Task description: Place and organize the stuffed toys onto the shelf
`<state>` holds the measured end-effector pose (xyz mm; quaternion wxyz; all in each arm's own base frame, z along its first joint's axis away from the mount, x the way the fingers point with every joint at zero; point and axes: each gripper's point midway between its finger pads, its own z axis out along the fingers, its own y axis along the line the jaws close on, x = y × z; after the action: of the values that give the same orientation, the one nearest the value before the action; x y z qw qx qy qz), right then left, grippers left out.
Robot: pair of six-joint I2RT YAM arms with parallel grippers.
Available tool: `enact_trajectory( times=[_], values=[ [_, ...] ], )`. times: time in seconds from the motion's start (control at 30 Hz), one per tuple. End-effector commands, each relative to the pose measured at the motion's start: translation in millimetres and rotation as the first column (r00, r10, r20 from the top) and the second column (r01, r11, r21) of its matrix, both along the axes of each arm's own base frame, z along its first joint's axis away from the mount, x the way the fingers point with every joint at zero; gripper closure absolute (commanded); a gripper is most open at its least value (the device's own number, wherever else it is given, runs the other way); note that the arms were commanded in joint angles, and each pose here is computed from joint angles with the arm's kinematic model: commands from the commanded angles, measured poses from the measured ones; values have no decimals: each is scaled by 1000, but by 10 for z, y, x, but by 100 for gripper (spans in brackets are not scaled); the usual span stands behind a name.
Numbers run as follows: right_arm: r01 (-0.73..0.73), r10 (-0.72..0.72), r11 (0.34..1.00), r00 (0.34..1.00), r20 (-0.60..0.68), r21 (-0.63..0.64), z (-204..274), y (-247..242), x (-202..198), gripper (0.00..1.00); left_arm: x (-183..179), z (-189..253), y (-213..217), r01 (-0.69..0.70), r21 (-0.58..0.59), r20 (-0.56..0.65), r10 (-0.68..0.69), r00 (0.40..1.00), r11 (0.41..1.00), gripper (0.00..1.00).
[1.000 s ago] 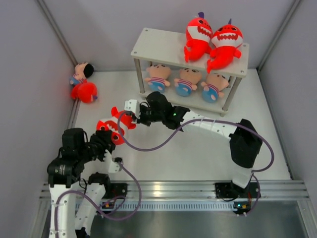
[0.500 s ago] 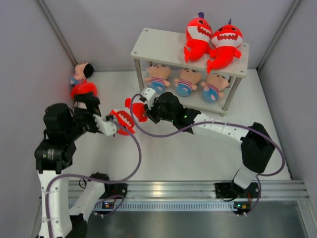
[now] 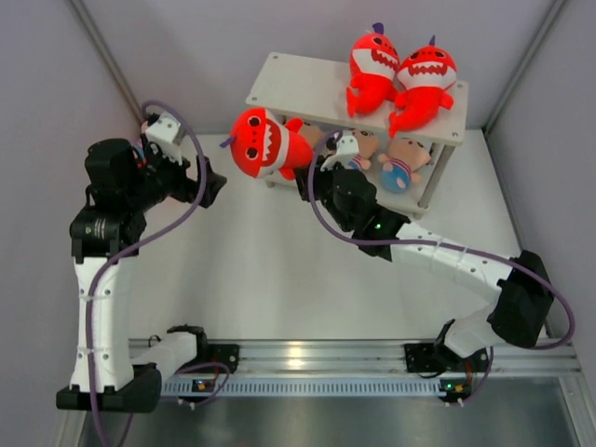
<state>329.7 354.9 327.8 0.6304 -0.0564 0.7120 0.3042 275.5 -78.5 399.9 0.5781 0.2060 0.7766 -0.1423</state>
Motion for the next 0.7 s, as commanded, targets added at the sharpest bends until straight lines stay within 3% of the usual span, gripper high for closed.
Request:
enact_trajectory(
  times=[0.0, 0.13, 0.17, 0.2, 0.3, 0.5, 0.67],
  values=[
    [85, -94, 979, 995, 40, 188, 468, -52, 2, 100, -27, 409, -298, 72, -232, -28, -81, 996, 970, 2],
    [113, -143, 951, 986, 83, 289, 891, -123, 10, 100, 162, 589, -282, 75, -209, 9, -75, 997, 975, 2],
    [122, -150, 955, 985, 86, 269, 928, -97, 50, 100, 183, 634, -286, 81, -207, 19, -78, 997, 975, 2],
    [123, -167, 948, 978, 128, 295, 1272, -118, 64, 100, 196, 672, -298, 89, -209, 25, -86, 996, 974, 2],
    [166, -205, 955, 969, 140, 247, 1482, -32, 226, 100, 246, 833, -364, 130, -224, 51, -122, 991, 966, 2],
    [181, -216, 948, 970, 114, 262, 1357, 53, 302, 100, 284, 1286, -506, 214, -277, 176, -169, 970, 937, 2],
    [146, -189, 943, 975, 119, 299, 1416, 91, 235, 100, 435, 1396, -613, 262, -323, 192, -208, 959, 910, 2]
  ],
)
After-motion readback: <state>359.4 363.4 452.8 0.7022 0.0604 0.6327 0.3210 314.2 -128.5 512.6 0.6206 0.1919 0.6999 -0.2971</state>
